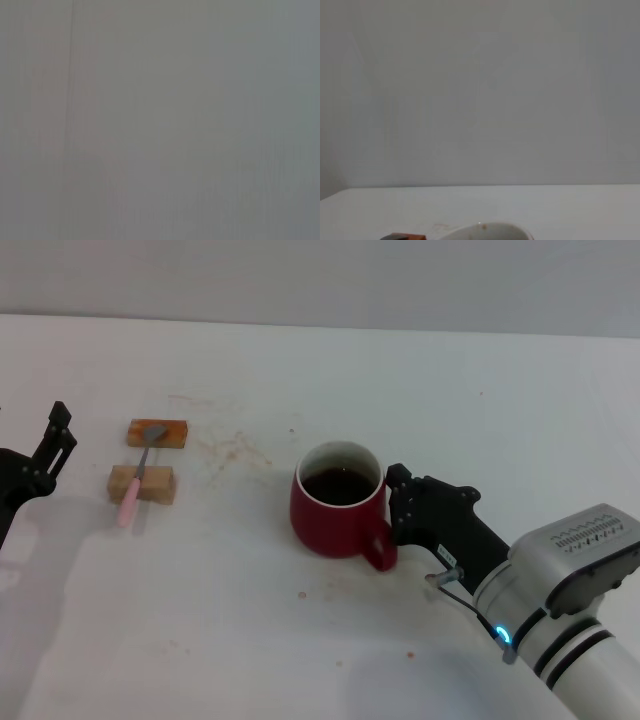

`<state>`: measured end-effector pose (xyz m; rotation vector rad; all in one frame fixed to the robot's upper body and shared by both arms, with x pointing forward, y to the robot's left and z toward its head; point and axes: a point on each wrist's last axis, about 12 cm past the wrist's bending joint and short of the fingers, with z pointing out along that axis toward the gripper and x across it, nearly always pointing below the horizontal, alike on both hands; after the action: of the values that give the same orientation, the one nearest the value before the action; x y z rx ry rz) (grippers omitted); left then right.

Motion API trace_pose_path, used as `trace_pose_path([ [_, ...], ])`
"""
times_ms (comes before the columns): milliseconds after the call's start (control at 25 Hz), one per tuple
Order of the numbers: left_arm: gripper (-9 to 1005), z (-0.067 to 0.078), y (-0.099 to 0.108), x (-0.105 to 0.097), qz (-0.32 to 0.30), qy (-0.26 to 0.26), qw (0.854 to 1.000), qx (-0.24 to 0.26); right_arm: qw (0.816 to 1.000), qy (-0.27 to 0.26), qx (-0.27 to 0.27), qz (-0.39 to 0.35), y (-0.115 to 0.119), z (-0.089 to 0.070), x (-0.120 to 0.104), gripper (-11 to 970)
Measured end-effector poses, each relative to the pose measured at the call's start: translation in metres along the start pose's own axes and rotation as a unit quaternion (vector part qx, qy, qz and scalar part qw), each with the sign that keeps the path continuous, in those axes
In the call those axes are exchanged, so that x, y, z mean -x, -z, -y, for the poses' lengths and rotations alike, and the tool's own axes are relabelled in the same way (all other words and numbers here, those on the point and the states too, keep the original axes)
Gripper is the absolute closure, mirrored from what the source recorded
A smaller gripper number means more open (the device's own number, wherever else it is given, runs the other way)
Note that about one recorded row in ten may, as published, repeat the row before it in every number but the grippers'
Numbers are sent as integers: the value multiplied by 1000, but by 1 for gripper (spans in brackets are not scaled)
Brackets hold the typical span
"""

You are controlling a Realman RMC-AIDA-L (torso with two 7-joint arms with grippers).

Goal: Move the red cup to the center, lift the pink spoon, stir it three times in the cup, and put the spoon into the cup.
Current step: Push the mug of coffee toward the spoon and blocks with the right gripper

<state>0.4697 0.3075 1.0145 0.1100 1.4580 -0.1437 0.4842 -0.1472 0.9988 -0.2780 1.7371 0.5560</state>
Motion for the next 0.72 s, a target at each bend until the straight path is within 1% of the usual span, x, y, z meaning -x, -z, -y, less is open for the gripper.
trace_pose_path([
  [160, 309, 0, 0, 0, 0, 0, 1000, 0, 1000, 2, 9, -1, -2, -3, 1, 959],
  [280, 310, 0, 0, 0, 0, 0, 1000, 0, 1000, -7, 18, 0, -3, -6, 2, 959],
  [480, 313, 0, 0, 0, 0, 0, 1000, 0, 1000, -14, 27, -4, -6, -7, 3, 959],
  [560, 314, 0, 0, 0, 0, 0, 1000, 0, 1000, -13, 23, -3, -6, -5, 3, 959],
  [720, 316, -1, 0, 0, -1, 0, 1000, 0, 1000, -7, 4, -3, -2, 6, 1, 959],
])
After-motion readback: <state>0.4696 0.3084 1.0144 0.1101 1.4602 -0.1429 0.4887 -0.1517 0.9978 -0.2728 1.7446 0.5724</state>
